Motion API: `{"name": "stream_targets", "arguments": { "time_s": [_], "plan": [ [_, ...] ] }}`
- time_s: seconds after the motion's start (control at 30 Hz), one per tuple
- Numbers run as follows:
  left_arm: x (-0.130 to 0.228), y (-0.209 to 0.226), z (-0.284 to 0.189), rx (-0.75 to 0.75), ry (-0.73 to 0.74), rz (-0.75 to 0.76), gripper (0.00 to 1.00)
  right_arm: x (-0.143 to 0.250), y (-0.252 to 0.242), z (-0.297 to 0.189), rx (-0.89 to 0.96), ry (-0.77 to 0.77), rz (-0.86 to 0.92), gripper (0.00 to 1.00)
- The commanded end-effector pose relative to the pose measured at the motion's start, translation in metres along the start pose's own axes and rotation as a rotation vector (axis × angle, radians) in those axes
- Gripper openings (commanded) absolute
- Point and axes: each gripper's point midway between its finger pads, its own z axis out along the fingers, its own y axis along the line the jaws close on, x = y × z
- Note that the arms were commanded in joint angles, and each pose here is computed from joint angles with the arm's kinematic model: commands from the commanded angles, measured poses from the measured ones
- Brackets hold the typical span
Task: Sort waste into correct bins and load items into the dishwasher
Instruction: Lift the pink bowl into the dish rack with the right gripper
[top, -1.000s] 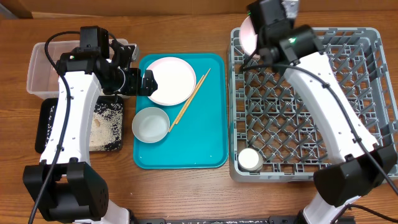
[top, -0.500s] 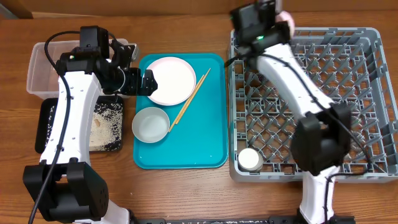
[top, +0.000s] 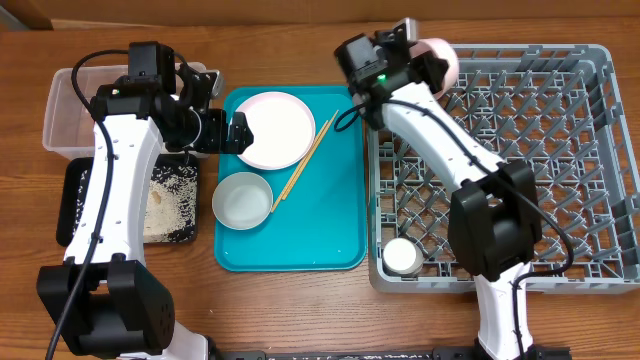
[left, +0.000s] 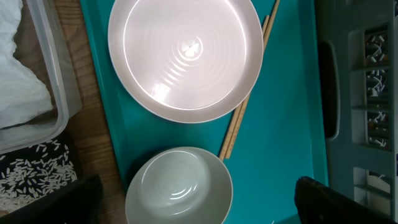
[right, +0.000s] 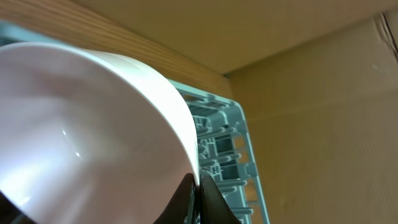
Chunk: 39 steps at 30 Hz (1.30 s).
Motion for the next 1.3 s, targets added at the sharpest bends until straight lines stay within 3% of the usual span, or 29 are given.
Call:
{"name": "stream_targets", "arguments": {
  "time_s": [0.0,0.07,0.13,0.23,0.37,0.47,0.67,0.83,1.03,1.17,1.27],
  "plan": [
    [-0.007,-0.001,-0.007,-0.009,-0.025,-0.011,1.0,0.004,0.035,-0.022,-0.125,-0.014,-0.062,0.08],
    [-0.007,-0.001,-0.007,-0.009,-0.025,-0.011,1.0,0.006,0.042,-0.026,-0.163,-0.01,-0.073,0.19],
    [-0.007,-0.001,-0.007,-0.009,-0.025,-0.011,1.0,0.008,0.048,-0.029,-0.192,-0.004,-0.082,0.46],
    [-0.007,-0.001,-0.007,-0.009,-0.025,-0.011,1.0,0.012,0.052,-0.03,-0.216,0.009,-0.085,0.7],
    [-0.007,-0.001,-0.007,-0.009,-0.025,-0.011,1.0,0.016,0.053,-0.037,-0.222,0.02,-0.057,0.85],
    [-0.007,-0.001,-0.007,-0.009,-0.025,-0.011,1.0,0.014,0.05,-0.047,-0.242,0.021,-0.034,0.91],
    [-0.007,-0.001,-0.007,-0.009,-0.025,-0.011,1.0,-0.006,0.022,-0.075,-0.404,0.053,0.11,0.92],
    [-0.007,-0.001,-0.007,-0.009,-0.025,-0.011,1.0,-0.037,-0.014,-0.119,-0.71,0.06,0.268,0.98],
    [-0.007,-0.001,-0.007,-0.009,-0.025,-0.011,1.0,-0.049,0.003,-0.183,-1.217,0.124,0.33,1.0],
    [-0.007,-0.001,-0.007,-0.009,-0.025,-0.011,1.0,-0.037,0.019,-0.183,-1.252,0.345,0.505,1.0],
    [-0.007,-0.001,-0.007,-0.009,-0.025,-0.011,1.0,-0.029,0.028,-0.18,-1.234,0.407,0.528,1.0]
  ]
}}
